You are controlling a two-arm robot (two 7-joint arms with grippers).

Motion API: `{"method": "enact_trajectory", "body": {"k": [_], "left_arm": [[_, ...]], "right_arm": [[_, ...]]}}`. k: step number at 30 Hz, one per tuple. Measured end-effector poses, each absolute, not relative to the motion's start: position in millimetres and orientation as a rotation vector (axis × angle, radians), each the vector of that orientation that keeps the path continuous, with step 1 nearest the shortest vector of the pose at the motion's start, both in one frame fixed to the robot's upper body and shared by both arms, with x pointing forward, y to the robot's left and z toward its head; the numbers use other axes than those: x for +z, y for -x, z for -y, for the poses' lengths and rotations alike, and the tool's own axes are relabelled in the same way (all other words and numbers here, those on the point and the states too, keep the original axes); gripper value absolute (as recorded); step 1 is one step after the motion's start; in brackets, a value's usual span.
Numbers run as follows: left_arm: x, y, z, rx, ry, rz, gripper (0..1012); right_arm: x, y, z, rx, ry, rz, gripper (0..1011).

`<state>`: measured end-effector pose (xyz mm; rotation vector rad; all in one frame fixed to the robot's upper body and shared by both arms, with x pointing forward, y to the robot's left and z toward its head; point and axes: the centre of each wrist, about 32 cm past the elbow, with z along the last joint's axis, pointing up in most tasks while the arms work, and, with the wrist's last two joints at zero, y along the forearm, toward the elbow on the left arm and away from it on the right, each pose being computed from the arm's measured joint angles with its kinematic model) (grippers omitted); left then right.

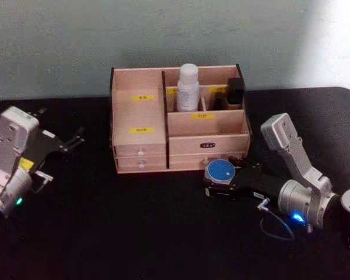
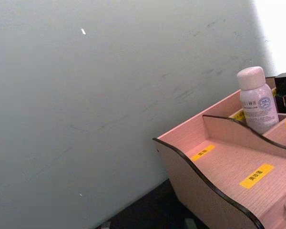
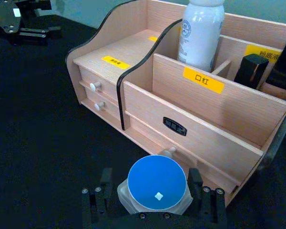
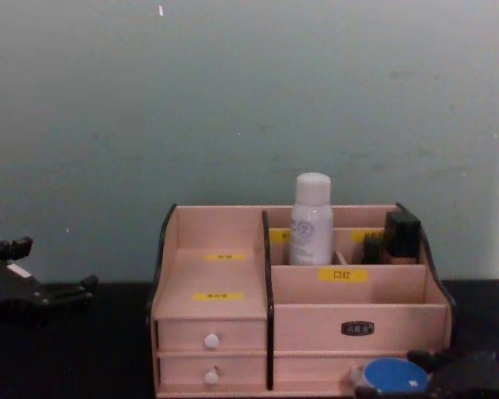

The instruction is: Pick up the facial cleanser and watermelon frost from the table and place them into the tiered storage box.

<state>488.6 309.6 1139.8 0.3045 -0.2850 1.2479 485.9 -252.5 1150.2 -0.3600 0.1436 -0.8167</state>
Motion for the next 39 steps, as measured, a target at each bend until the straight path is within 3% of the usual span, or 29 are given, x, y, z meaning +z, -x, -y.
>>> {"method": "enact_trajectory", "body": {"k": [24,28,36,39], "left_arm": [[1139.8,-488.6,-309.7,1.248,-0.304,0.285,1001],[1139.8,-488.6,-309.7,1.248,-0.304,0.285,1001],[1139.8,-488.6,-309.7,1.248,-0.304,0.285,1001],[1139.8,-488.6,-309.7,1.248,-0.304,0.285,1001]], "right_arm": [[1148.3,-487.5,251.2,-0.824,0.372,-0.150,1000],[1148.2,-487.4,251.3,-0.824,0.372,-0.150,941],[1148.3,-487.4,251.4,-0.824,0.372,-0.149,722],[1148.3,-487.3,251.3,-0.823,0.372,-0.149,712]]}}
